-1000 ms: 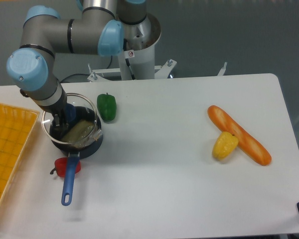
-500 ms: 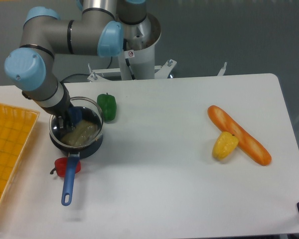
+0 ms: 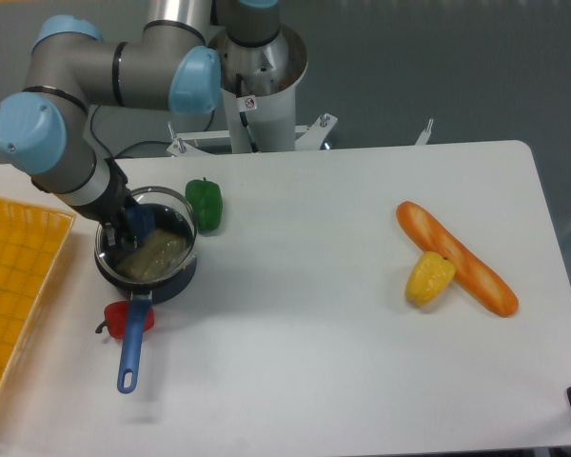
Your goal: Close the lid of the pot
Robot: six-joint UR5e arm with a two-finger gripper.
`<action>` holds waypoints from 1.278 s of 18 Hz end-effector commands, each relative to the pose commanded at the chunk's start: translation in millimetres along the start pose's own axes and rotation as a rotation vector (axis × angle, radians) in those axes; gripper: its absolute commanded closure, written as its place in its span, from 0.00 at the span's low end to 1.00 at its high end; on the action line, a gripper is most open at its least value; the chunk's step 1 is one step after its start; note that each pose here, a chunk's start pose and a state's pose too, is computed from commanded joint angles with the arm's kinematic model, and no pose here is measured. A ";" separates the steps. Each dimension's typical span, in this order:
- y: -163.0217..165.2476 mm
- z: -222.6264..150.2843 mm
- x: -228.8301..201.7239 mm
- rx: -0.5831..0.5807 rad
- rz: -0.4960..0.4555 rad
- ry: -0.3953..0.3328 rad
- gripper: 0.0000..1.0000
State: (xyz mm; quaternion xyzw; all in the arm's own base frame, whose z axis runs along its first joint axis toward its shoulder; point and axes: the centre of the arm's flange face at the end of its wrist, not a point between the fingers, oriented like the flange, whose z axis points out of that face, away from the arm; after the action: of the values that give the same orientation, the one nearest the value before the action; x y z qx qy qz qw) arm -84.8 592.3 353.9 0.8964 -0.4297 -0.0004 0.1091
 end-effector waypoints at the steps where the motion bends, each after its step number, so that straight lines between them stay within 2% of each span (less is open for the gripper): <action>1: -4.5 0.3 2.5 -0.006 0.003 -0.001 0.37; 5: -8.1 3.7 3.4 -0.031 -0.009 -0.004 0.37; 8: -22.5 10.0 9.2 -0.048 0.008 0.001 0.37; 21: -26.4 23.7 12.3 -0.058 0.015 0.022 0.37; 23: -27.7 23.8 8.5 -0.048 0.010 -0.008 0.37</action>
State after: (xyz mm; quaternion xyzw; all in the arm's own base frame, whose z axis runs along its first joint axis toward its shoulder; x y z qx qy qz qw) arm -60.3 597.9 326.1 0.8914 -0.4343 -0.0139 0.1290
